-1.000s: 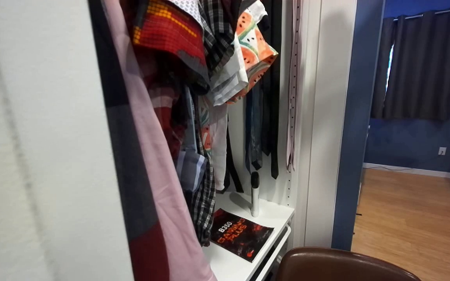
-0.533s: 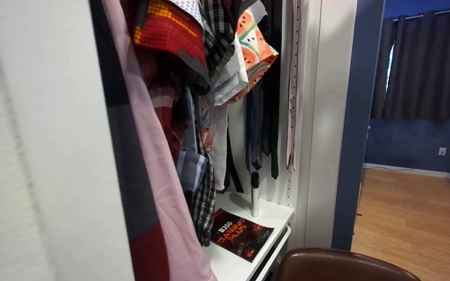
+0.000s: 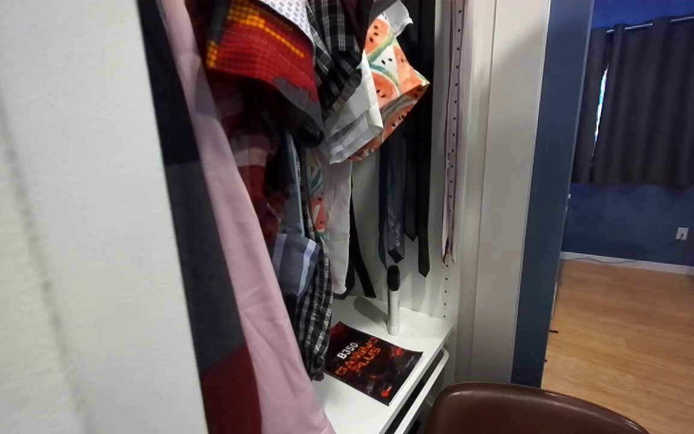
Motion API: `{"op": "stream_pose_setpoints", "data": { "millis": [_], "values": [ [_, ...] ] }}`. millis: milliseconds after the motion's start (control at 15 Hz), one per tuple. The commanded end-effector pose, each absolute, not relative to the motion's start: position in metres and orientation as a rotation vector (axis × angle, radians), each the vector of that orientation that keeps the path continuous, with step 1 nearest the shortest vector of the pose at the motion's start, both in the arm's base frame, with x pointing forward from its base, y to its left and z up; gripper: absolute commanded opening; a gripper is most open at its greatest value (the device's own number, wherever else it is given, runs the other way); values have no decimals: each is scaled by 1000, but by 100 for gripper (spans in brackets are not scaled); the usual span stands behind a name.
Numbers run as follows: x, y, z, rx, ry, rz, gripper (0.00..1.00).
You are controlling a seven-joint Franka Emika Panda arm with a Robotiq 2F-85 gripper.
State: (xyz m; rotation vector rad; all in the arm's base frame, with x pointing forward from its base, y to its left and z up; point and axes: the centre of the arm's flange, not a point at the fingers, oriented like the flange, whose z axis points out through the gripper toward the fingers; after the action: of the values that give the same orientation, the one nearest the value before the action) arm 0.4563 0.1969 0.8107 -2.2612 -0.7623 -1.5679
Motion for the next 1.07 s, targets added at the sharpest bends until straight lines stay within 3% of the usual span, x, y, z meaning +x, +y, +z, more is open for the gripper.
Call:
{"op": "stream_pose_setpoints", "data": {
  "millis": [0,1000],
  "values": [
    [456,197,811,-2260,-763,-1570,100],
    [510,195,788,-2202,-648,-1936,100]
  ]
}}
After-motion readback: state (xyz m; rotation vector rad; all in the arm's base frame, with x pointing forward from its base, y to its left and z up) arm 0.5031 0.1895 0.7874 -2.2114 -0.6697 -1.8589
